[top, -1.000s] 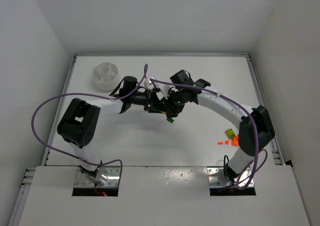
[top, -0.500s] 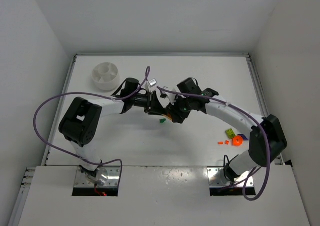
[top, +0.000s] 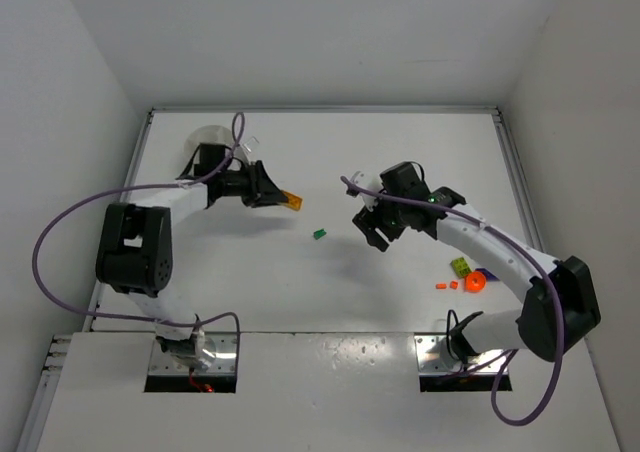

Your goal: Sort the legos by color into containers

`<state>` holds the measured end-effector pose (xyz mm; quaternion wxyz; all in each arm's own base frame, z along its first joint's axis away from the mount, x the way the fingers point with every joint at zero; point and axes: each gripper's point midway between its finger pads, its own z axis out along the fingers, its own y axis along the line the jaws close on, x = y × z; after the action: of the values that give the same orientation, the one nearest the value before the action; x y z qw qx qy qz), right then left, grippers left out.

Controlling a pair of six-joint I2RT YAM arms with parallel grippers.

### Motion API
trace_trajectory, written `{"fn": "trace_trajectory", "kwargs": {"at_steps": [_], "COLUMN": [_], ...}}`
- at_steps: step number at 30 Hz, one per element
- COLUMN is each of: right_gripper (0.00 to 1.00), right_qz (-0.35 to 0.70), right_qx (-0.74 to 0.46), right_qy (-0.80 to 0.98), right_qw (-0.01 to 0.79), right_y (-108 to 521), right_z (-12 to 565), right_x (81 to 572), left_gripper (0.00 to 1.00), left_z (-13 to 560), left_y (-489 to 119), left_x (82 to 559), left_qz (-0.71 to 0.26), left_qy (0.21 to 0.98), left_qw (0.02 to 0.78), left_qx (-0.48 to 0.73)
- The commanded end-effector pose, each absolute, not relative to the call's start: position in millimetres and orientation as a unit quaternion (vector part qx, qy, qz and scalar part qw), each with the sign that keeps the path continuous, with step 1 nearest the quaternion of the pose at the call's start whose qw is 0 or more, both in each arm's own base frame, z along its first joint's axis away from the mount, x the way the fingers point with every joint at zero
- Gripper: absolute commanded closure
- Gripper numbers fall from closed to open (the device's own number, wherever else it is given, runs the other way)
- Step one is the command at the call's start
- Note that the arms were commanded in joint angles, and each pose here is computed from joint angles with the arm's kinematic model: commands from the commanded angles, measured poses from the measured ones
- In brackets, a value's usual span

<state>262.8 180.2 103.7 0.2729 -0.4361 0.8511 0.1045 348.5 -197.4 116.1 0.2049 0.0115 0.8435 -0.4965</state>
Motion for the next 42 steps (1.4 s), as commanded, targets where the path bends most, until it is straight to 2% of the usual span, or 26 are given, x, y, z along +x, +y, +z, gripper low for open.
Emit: {"fn": "trace_trajectory", "kwargs": {"at_steps": [1,5,8,13,24,42], "right_gripper": [0.32,0.32,0.32,0.32,0.32,0.32], "right_qz": [0.072,0.047,0.041,0.047,0.061,0.068], "right_qx": [-0.405,-0.39,-0.381,-0.367,-0.356,-0.355], "right_qy": [0.857,0.868,0.875,0.876,0.883,0.887], "right_qw": [0.311,0.304,0.295,0.309,0.3,0.286], "right_y": [162,147,140,140,141,141], "right_z": [112,107,100,106,105,99], "right_x": [277,279,277,285,293,293], "left_gripper": [0.95,0.97,0.97,0.97,0.96,0.91], "left_z": [162,202,223,214,199,180], "left_y": [-149,-84,-27,38,99,103], "left_x": [378,408,429,445,464,500], "left_qz": [-0.428,-0.29,-0.181,-0.103,-0.034,-0.055], "left_qy": [0.849,0.87,0.88,0.899,0.905,0.91], "left_qw": [0.306,0.397,0.438,0.424,0.413,0.402], "left_qx": [0.046,0.044,0.015,-0.036,-0.093,-0.087]}}
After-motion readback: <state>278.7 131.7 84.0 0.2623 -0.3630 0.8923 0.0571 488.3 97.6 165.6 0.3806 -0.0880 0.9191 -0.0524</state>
